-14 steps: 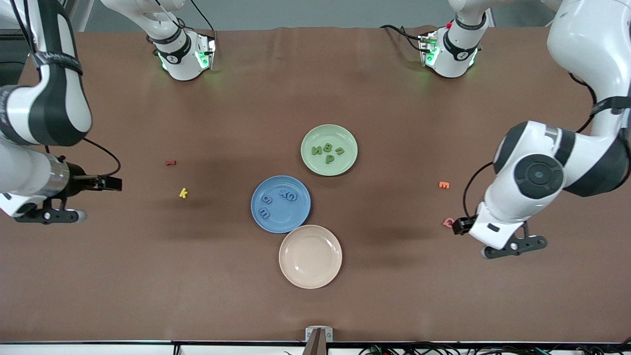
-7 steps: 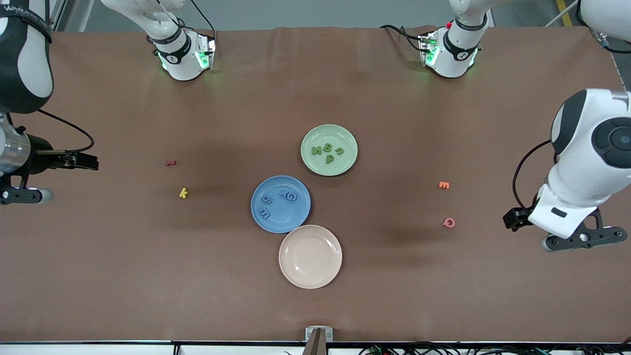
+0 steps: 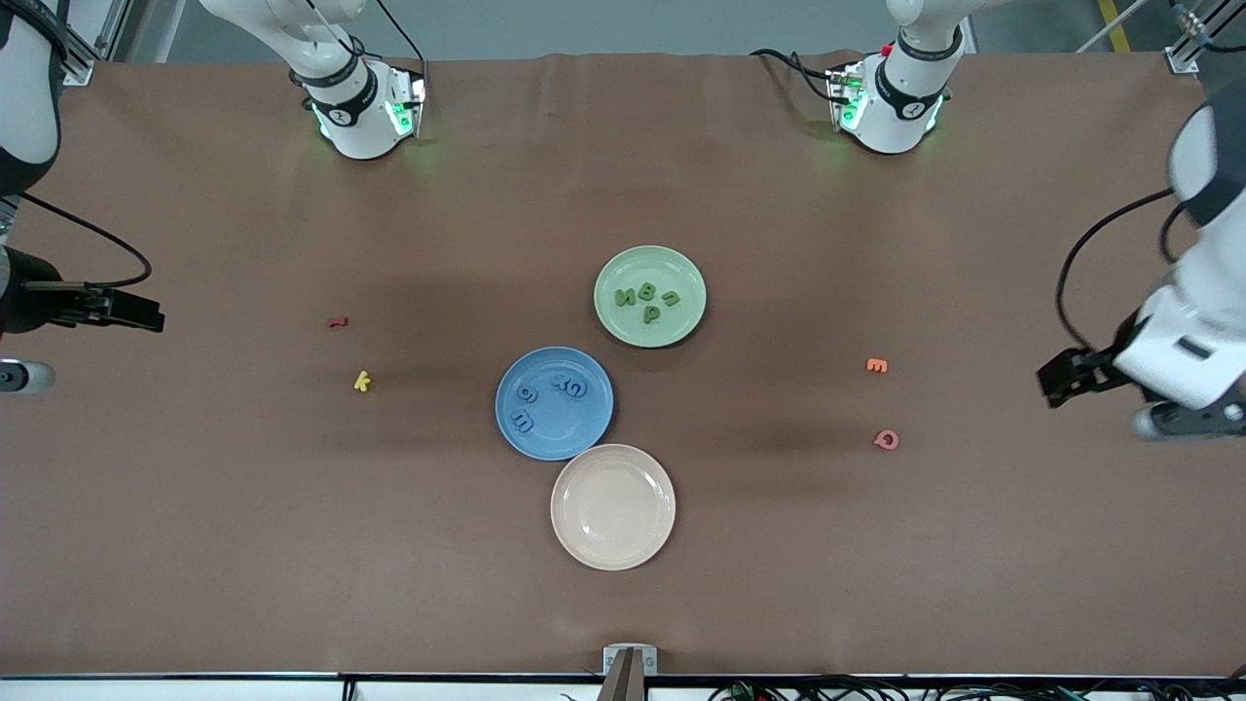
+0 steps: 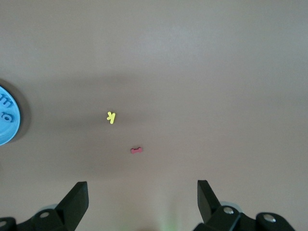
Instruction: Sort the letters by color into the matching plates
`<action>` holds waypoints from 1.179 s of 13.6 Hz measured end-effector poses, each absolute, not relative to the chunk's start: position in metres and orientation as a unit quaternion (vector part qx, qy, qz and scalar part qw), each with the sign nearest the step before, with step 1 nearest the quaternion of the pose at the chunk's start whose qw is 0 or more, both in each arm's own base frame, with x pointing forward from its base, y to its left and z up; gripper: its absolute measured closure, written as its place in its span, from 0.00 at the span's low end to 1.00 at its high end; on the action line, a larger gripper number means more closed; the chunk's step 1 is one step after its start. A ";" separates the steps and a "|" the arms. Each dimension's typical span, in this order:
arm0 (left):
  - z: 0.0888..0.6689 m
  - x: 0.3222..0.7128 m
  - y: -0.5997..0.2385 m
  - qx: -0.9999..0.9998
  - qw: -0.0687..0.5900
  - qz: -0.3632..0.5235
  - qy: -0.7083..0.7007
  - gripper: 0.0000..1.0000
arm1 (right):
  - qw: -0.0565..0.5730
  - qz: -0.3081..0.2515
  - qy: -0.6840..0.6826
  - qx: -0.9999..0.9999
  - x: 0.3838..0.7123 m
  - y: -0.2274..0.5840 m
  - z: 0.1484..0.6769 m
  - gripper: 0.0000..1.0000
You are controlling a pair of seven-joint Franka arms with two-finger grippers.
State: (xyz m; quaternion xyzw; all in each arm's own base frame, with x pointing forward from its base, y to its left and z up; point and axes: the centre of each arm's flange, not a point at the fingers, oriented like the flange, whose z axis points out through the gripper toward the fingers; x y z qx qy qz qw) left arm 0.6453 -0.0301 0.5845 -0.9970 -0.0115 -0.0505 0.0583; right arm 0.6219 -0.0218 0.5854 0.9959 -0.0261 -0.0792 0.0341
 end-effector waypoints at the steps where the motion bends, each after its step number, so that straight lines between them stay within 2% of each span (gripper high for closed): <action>1: 0.596 0.635 -0.019 -0.998 0.050 -0.040 -0.017 0.00 | 0.034 -0.077 -0.026 0.996 0.622 -0.022 0.588 0.00; 8: 0.636 0.560 -0.011 -0.999 0.015 0.003 -0.035 0.00 | 0.007 -0.097 -0.027 0.995 0.614 -0.020 0.586 0.00; 12: 0.644 0.530 -0.014 -0.999 0.013 0.005 -0.034 0.00 | 0.009 -0.096 -0.027 0.995 0.587 -0.018 0.604 0.00; 16: 0.648 0.522 -0.026 -1.000 0.015 0.007 -0.023 0.00 | 0.010 -0.063 -0.020 0.998 0.556 -0.008 0.625 0.00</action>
